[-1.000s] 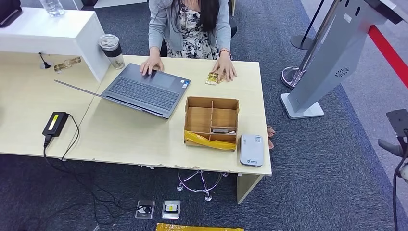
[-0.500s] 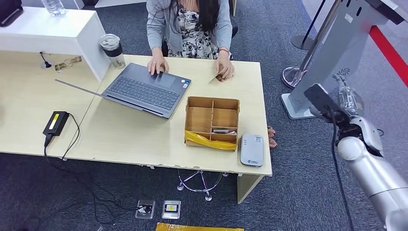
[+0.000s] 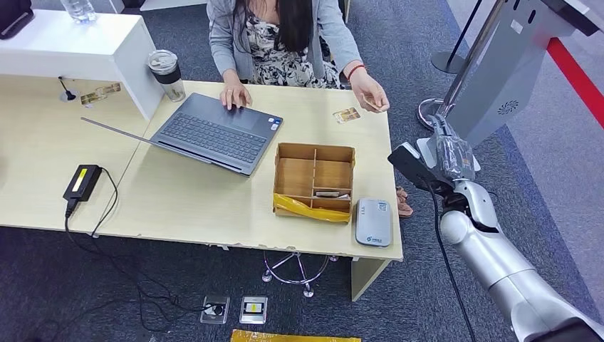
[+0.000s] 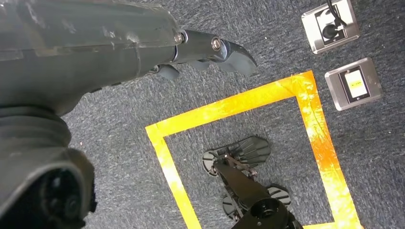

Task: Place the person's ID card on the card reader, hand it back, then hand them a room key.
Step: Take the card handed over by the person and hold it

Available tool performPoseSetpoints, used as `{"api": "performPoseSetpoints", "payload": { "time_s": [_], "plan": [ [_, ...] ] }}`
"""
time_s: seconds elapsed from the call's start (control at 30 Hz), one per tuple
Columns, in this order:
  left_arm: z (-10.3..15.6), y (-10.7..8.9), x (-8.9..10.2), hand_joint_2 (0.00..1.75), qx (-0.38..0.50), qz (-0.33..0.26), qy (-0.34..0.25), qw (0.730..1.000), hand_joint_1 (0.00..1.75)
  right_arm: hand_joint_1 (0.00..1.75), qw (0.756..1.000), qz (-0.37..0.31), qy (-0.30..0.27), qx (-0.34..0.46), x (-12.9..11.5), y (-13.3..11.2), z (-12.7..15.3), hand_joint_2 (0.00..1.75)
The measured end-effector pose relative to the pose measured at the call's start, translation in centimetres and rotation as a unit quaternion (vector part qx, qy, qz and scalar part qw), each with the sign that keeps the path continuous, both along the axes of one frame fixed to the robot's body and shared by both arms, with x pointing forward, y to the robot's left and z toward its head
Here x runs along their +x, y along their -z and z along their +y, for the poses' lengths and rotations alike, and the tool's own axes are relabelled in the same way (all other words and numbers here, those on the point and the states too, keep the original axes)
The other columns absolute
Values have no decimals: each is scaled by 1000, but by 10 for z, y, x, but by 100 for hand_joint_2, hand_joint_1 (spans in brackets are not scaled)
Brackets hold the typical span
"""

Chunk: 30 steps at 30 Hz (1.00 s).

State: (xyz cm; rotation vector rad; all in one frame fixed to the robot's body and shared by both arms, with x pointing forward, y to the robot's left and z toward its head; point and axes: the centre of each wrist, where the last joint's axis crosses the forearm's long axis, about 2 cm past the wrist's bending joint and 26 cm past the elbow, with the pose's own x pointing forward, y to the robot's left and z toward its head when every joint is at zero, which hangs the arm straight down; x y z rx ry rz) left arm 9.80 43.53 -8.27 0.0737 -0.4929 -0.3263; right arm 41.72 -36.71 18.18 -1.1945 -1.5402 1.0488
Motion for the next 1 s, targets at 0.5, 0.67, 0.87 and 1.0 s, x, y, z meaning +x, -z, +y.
{"api": "performPoseSetpoints", "payload": {
  "time_s": [0.5,0.67,0.87,1.0],
  "plan": [
    [-1,1,-1,0,0,1,-2,1000,0,0,1000,14,-9,-17,3,10,20,175],
    [-1,1,-1,0,3,0,-2,1000,0,0,1000,16,-10,-18,3,12,23,175],
    [-1,1,-1,0,3,-1,-6,1000,0,175,1000,17,-13,-4,3,12,24,175],
    [-1,1,-1,0,3,-2,-9,1000,0,175,1000,18,-18,6,3,12,26,175]
  ]
}}
